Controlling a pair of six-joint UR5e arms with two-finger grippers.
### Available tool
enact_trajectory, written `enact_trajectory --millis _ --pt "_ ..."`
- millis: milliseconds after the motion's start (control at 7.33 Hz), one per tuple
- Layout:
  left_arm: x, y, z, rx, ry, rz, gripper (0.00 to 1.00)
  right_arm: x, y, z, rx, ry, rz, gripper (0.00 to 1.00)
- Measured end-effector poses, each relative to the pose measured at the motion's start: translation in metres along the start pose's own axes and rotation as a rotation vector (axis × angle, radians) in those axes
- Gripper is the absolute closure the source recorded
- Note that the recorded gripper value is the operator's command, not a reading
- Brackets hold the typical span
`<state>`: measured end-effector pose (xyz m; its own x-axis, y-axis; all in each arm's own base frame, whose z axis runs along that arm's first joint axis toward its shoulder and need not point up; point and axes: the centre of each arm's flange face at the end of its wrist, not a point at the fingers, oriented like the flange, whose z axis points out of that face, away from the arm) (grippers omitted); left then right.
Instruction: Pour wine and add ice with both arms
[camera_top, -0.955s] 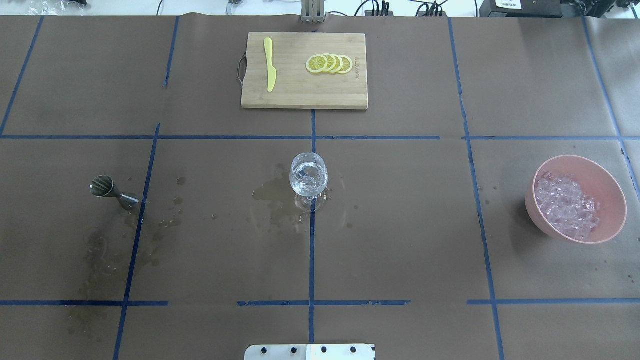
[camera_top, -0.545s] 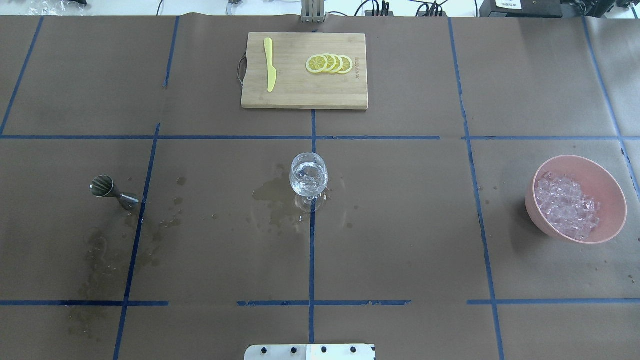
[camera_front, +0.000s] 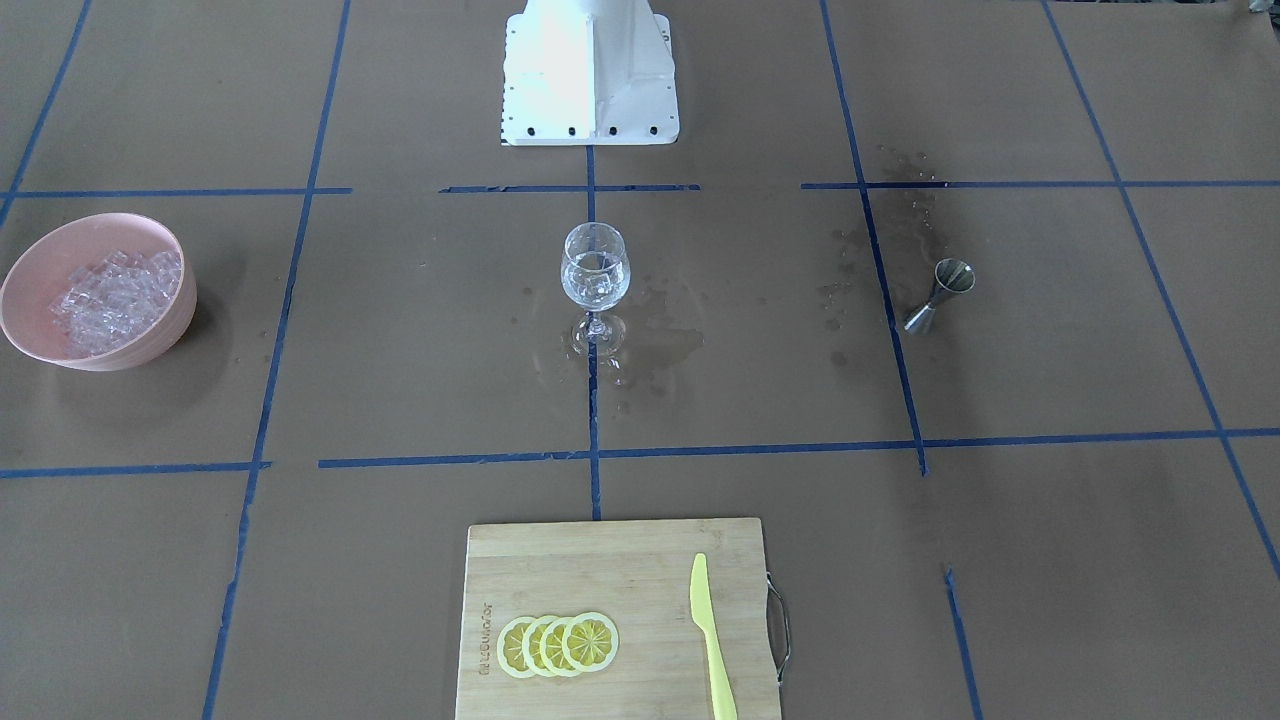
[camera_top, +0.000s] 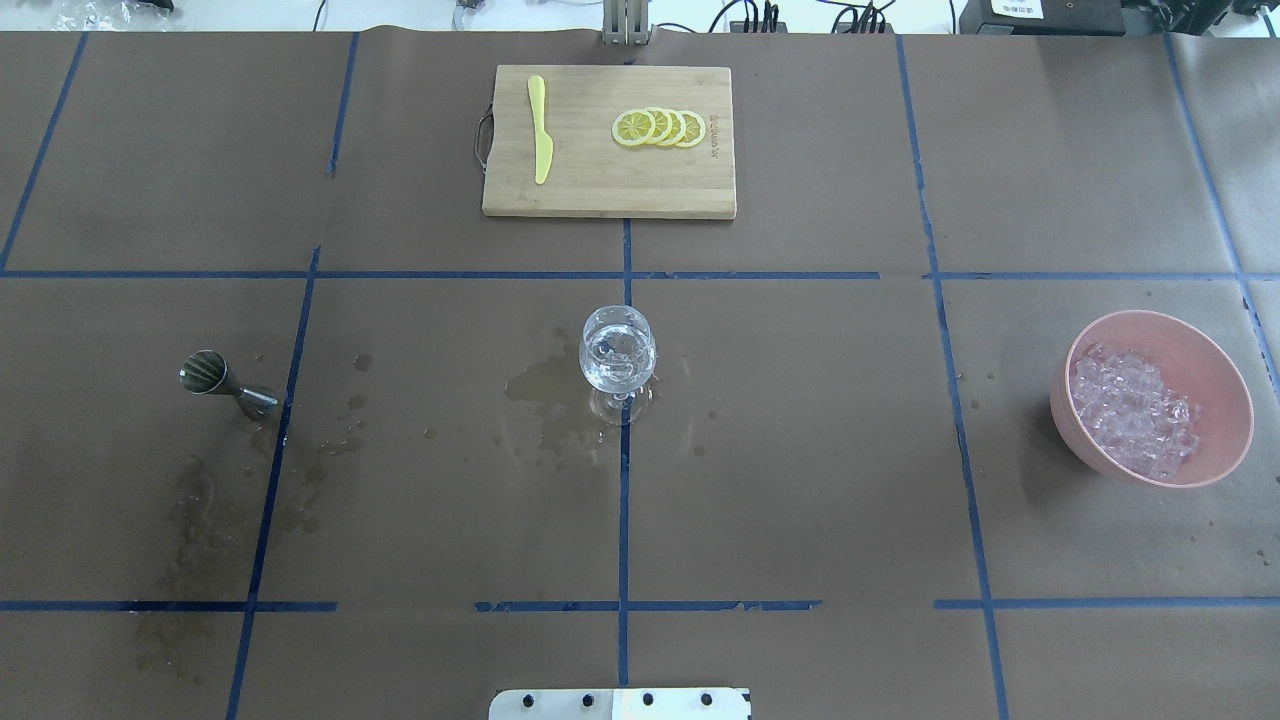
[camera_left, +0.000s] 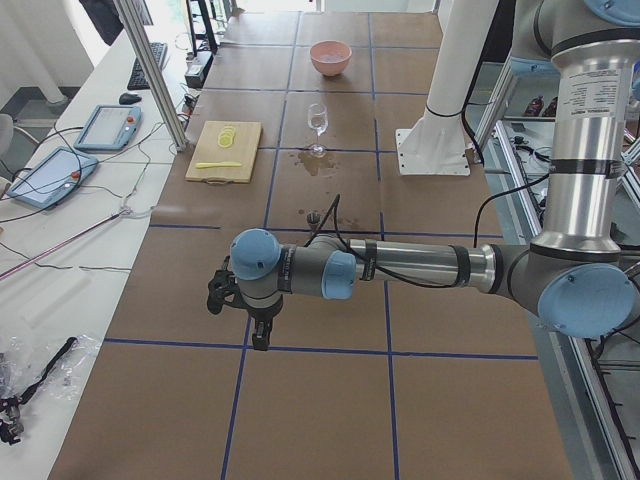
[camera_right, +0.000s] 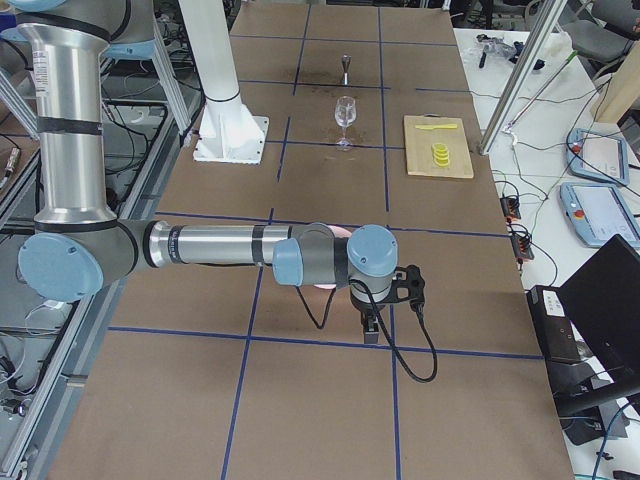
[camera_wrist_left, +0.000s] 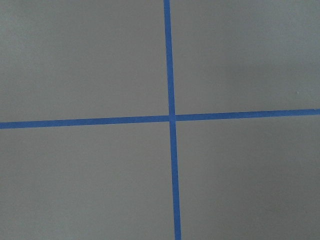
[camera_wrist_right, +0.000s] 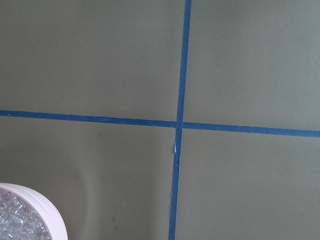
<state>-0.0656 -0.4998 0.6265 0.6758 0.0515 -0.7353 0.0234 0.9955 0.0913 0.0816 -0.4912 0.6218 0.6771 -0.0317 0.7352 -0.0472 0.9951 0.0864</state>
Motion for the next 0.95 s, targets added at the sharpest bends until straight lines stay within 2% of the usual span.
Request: enact_trajectory --millis 273,409,955 --pt "-0.0004 0.0003 0.0004 -0.001 0.0 -0.001 0.0 -0.0004 -0.0003 -0.0005 0.002 0.001 0.092 0.0" --pt "-0.0007 0.0005 0.0006 -0.001 0.0 -0.001 0.0 -0.0004 -0.0003 -0.0005 0.002 0.001 0.109 0.0" --pt "-0.0006 0.0005 0.0005 -0.001 0.0 -0.001 0.0 0.0 0.0003 -0.0002 0.001 0.002 0.117 0.0"
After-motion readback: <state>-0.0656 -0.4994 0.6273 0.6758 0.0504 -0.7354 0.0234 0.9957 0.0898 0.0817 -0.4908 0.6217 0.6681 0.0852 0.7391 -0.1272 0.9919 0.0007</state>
